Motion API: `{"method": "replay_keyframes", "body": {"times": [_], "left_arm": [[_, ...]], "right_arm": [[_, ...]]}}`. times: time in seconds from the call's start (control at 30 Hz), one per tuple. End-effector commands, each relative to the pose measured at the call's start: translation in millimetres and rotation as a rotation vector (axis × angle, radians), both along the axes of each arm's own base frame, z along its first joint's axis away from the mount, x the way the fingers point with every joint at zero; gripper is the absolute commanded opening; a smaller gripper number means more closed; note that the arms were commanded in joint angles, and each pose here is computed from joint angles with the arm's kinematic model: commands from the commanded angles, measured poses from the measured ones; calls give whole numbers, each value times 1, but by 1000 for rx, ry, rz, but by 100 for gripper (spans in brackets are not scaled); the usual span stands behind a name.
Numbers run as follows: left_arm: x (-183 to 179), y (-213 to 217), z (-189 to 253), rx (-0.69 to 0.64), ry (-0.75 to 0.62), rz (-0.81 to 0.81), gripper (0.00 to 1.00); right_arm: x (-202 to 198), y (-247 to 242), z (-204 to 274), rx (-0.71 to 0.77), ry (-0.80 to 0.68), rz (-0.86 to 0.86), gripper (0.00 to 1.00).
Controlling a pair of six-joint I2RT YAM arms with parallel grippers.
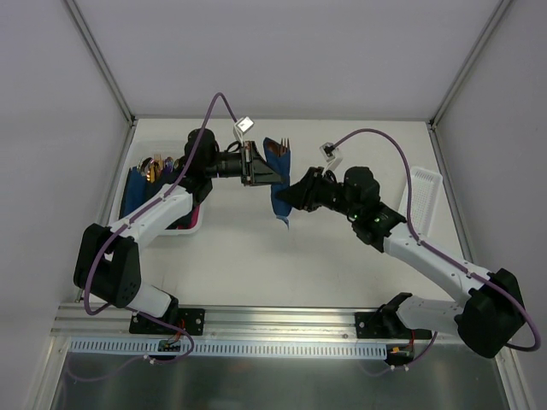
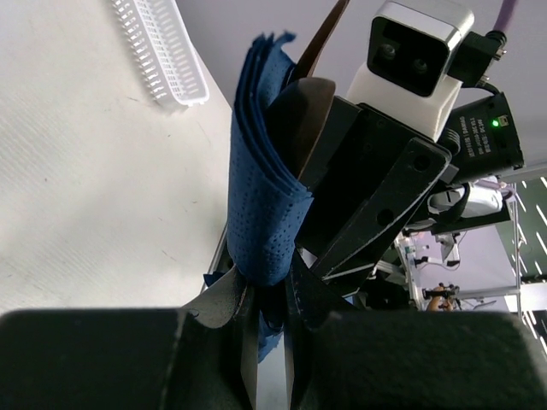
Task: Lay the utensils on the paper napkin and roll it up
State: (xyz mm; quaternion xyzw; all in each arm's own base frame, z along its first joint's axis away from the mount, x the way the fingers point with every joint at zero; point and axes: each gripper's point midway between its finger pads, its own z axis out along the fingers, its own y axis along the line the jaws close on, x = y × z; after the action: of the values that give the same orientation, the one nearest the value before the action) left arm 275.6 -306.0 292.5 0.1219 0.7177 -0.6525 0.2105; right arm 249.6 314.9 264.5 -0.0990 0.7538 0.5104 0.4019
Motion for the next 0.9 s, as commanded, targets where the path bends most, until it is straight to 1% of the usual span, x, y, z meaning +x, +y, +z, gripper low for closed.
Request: {"method": "replay_keyframes", "body": {"times": [0.0, 0.03, 0.13, 0.17, 0.2, 0.23, 0.27, 0.3, 0.33, 0.4, 0.47, 0.53, 0.57, 0.67, 0.73, 0.87], "left_arm": [[-26, -7, 23, -64, -69, -109, 0], [-26, -7, 24, -68, -82, -110, 0], [-28, -6, 21, -54, -96, -116, 0], [-29, -6, 21, -46, -103, -115, 2], [-29, -5, 22, -36, -141, -113, 6], [-28, -5, 21, -26, -155, -110, 15], [-31, -2, 18, 1, -138, -106, 18], [-31, -1, 20, 11, -191, -106, 21], [-30, 0, 20, 24, -203, -96, 28], [-34, 4, 20, 46, -226, -87, 34], [-35, 8, 23, 56, -239, -67, 43], [-35, 12, 21, 65, -234, -55, 46], [-36, 13, 23, 65, -240, -47, 49], [-36, 20, 22, 78, -245, -18, 54], [-35, 23, 17, 94, -241, -3, 60], [-35, 27, 12, 119, -240, 11, 63]], "right_arm": [[-4, 4, 17, 78, -41, 40, 10], [-5, 5, 19, 89, -45, 44, 1], [-7, 5, 20, 105, -54, 53, 0], [-7, 5, 19, 110, -54, 54, 0], [-7, 4, 20, 112, -60, 49, 0], [-8, 3, 21, 116, -63, 45, 0], [-8, 2, 22, 123, -70, 43, 0], [-9, 1, 25, 129, -78, 41, 0], [-10, 1, 26, 131, -81, 43, 0], [-11, 0, 30, 149, -91, 40, 0], [-12, -2, 36, 171, -107, 37, 0], [-14, -1, 38, 190, -104, 46, 0], [-15, -1, 42, 206, -115, 50, 0], [-17, -1, 48, 233, -119, 52, 0], [-18, -1, 51, 241, -121, 57, 0], [-20, 0, 62, 266, -130, 69, 0]]}}
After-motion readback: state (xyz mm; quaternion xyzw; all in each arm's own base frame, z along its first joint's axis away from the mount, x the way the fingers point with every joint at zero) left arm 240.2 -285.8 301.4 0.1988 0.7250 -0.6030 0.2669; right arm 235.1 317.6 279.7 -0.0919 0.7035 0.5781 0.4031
